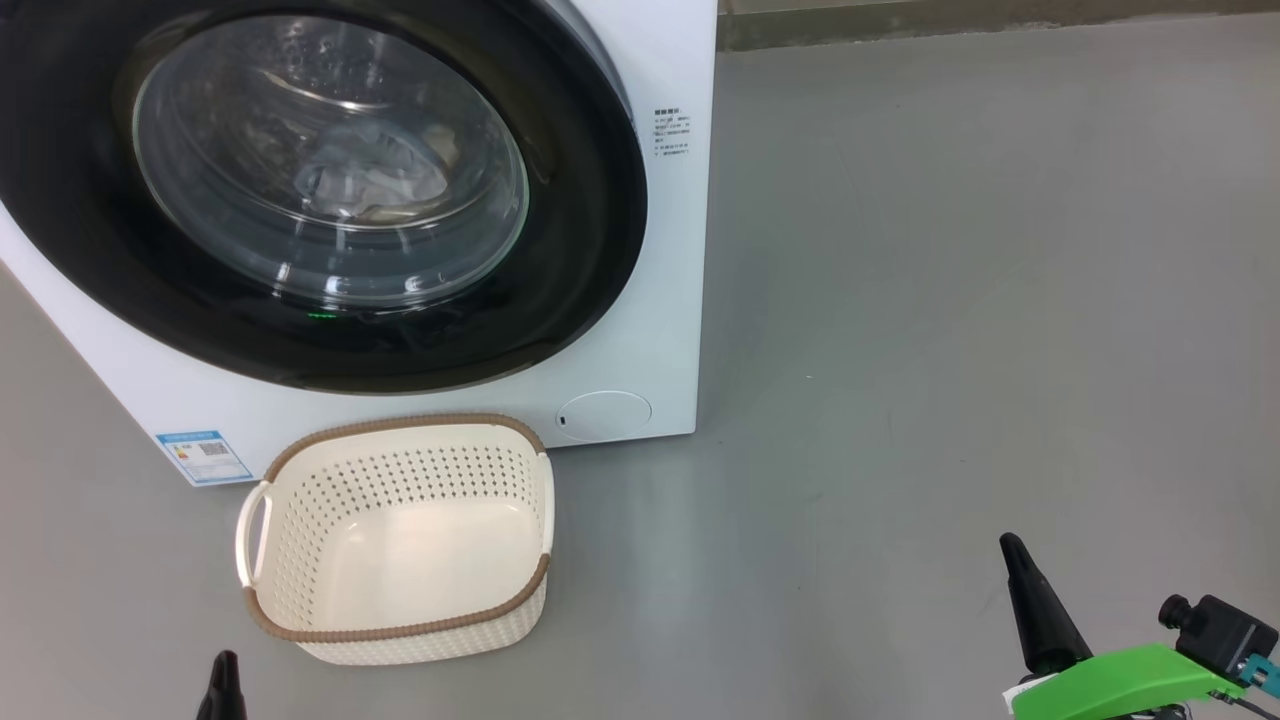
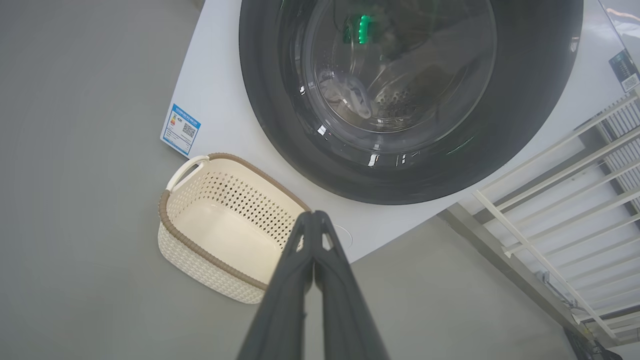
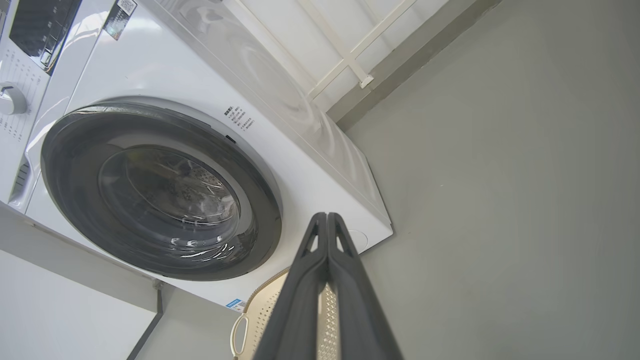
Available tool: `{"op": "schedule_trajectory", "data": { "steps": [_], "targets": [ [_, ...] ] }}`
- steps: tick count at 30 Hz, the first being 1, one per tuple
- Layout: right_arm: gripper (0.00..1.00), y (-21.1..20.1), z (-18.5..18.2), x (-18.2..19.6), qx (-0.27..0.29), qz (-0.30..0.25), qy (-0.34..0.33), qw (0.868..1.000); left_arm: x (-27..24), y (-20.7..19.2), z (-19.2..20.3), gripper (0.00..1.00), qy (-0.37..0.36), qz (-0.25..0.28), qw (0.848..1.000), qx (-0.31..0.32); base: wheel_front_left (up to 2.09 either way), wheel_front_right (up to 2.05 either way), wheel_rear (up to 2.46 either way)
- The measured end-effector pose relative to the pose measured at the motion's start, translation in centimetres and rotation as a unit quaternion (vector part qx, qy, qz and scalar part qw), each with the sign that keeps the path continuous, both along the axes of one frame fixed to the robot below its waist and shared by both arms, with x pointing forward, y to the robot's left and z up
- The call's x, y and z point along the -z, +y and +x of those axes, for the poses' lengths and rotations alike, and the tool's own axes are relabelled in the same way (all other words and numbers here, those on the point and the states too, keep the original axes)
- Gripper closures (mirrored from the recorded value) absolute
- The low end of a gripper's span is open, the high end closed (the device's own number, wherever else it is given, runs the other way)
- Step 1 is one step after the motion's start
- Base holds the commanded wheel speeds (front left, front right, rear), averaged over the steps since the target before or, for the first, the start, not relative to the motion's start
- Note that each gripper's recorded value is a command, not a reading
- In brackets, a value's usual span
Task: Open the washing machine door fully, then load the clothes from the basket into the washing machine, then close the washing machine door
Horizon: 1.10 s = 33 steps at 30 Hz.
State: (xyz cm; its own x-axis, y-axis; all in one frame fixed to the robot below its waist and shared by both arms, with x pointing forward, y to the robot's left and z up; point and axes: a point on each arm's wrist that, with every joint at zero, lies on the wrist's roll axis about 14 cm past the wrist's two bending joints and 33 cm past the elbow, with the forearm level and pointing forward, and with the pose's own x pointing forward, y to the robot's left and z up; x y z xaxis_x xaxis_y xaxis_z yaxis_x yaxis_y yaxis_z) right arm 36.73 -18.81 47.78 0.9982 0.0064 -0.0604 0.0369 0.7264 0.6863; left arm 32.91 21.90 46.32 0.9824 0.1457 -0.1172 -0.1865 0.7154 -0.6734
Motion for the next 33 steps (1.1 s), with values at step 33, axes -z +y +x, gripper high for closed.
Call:
{"op": "schedule_trajectory", "data": {
  "steps": [33],
  "targets": [
    [1.00, -1.0, 0.5, 0.0, 0.028, 0.186, 0.011, 0.982, -0.2, -1.3, 2.0, 1.00, -0.013, -0.192, 0.981, 0.009, 0.00, 0.00, 0.00]
  ]
}}
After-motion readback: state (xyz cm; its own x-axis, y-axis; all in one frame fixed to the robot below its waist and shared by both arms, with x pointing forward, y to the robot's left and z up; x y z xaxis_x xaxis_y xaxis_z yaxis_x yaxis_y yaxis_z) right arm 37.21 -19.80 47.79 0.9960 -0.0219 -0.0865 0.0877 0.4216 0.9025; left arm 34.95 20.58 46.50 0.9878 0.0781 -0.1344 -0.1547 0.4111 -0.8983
